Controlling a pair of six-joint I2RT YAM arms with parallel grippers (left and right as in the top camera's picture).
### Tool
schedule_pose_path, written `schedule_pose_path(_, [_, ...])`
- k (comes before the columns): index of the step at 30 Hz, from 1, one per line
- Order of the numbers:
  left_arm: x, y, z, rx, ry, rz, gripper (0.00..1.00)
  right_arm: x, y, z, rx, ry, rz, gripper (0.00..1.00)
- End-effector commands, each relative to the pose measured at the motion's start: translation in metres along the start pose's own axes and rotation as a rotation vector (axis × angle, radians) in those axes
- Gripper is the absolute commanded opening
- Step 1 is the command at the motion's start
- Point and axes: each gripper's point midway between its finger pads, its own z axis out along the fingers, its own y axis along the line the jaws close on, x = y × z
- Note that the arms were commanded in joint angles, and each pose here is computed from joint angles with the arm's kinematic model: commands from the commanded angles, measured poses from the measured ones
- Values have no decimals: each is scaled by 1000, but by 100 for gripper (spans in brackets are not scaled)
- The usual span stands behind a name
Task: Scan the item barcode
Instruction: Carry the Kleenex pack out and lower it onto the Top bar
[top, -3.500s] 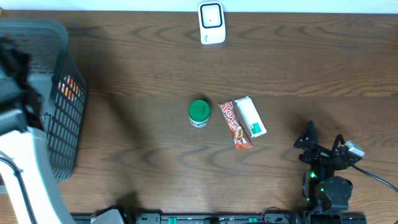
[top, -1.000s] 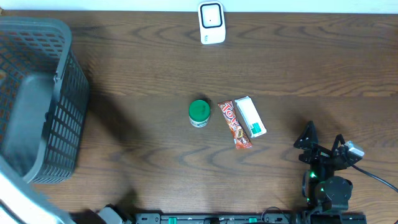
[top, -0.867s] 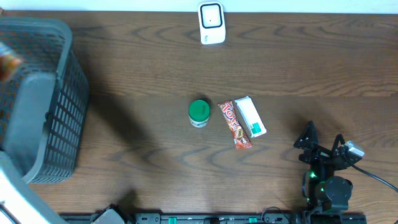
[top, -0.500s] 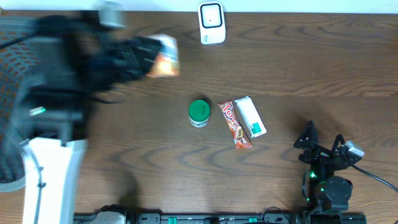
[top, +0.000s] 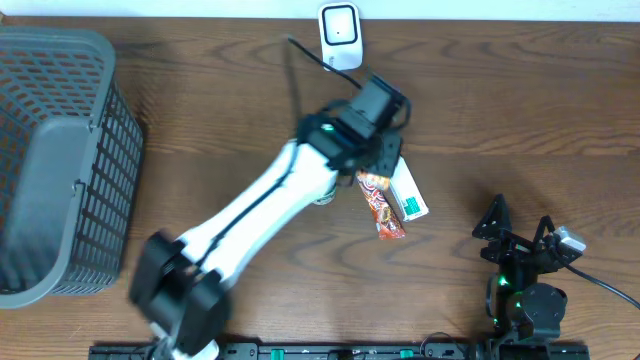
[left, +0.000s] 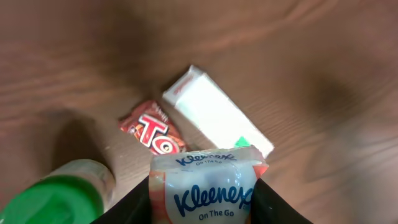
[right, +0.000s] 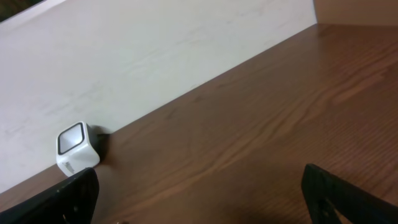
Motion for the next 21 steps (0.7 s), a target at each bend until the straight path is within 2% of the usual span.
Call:
schedule_pose_path(1, [10, 3, 26, -2, 56, 168, 43, 0, 1, 0, -2, -3, -14, 99])
schedule_pose_path(5, [20, -16, 43, 128, 97, 283, 42, 0, 1, 0, -2, -3, -14, 99])
schedule_pose_path(10, [17, -45, 40, 304, 52, 473, 42, 0, 1, 0, -2, -3, -14, 99])
schedule_pose_path(13, [16, -48, 39, 321, 35, 557, 43, 0, 1, 0, -2, -3, -14, 99])
schedule_pose_path(21, [16, -48, 39, 322, 32, 583, 43, 0, 1, 0, -2, -3, -14, 99])
